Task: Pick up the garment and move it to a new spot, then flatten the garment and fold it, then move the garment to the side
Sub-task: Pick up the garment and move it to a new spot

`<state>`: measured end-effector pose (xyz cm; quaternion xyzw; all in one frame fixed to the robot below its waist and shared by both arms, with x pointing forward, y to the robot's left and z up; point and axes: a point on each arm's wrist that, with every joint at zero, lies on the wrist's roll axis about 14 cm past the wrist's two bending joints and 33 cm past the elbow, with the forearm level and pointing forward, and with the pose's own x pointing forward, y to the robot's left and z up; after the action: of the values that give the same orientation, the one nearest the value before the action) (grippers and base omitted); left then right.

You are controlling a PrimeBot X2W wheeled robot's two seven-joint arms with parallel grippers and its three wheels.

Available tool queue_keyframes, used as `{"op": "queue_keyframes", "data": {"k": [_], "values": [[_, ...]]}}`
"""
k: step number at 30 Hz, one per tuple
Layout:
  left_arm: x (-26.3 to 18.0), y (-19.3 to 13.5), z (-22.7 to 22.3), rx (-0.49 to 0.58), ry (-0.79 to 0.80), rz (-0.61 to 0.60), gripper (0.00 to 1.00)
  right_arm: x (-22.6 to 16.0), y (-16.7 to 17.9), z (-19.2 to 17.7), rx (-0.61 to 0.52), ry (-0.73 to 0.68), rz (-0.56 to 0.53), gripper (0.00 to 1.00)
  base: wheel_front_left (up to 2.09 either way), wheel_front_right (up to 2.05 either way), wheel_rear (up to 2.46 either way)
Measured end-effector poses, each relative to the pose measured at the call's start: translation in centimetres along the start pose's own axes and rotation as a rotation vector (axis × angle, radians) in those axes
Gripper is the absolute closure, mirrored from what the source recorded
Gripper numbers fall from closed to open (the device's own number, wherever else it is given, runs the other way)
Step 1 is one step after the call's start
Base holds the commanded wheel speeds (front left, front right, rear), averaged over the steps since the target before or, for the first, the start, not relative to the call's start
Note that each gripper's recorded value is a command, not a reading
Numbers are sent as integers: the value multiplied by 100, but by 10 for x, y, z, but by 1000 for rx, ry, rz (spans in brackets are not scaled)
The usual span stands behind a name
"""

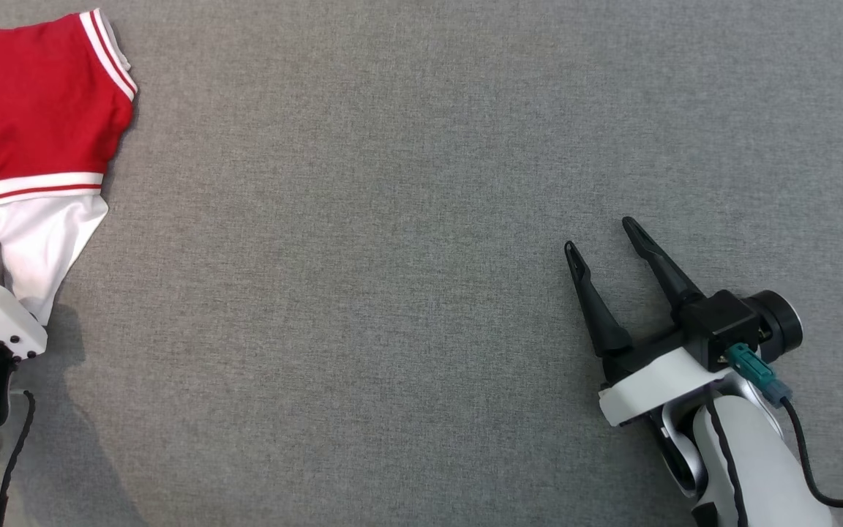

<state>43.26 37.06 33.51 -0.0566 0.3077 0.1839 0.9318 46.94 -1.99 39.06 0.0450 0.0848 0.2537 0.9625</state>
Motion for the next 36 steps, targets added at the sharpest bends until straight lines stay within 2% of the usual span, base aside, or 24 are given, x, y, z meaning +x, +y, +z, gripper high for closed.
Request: {"op": "queue_keyframes", "data": {"k": [5, 8, 14, 20, 25, 27, 33, 34, 36], "values": [[-2, -10, 19, 54, -40, -46, 100, -8, -5, 10, 14, -16, -26, 0, 0, 0, 0], [-5, -26, 47, 97, -132, -101, 100, -16, -9, 15, 28, -25, -45, 0, 0, 0, 0], [-21, -84, 110, 186, -326, -264, 100, -32, -13, 33, 53, -62, -82, 0, 0, 0, 0], [-46, -162, 139, 212, -445, -465, 100, -55, -30, 47, 69, -94, -154, 0, 0, 0, 0], [-77, -246, 135, 182, -483, -673, 100, -79, -50, 54, 65, -113, -235, 0, 0, 0, 0], [-90, -277, 125, 143, -470, -748, 100, -90, -58, 56, 63, -119, -269, 0, 0, 0, 0], [-148, -370, 81, 128, -408, -1002, 100, -120, -81, 63, 63, -139, -368, 0, 0, 0, 0], [-148, -370, 81, 128, -408, -1002, 100, -120, -81, 63, 63, -139, -368, 0, 0, 0, 0], [-167, -393, 65, 130, -380, -1072, 100, -130, -88, 63, 65, -143, -399, 0, 0, 0, 0]]}}
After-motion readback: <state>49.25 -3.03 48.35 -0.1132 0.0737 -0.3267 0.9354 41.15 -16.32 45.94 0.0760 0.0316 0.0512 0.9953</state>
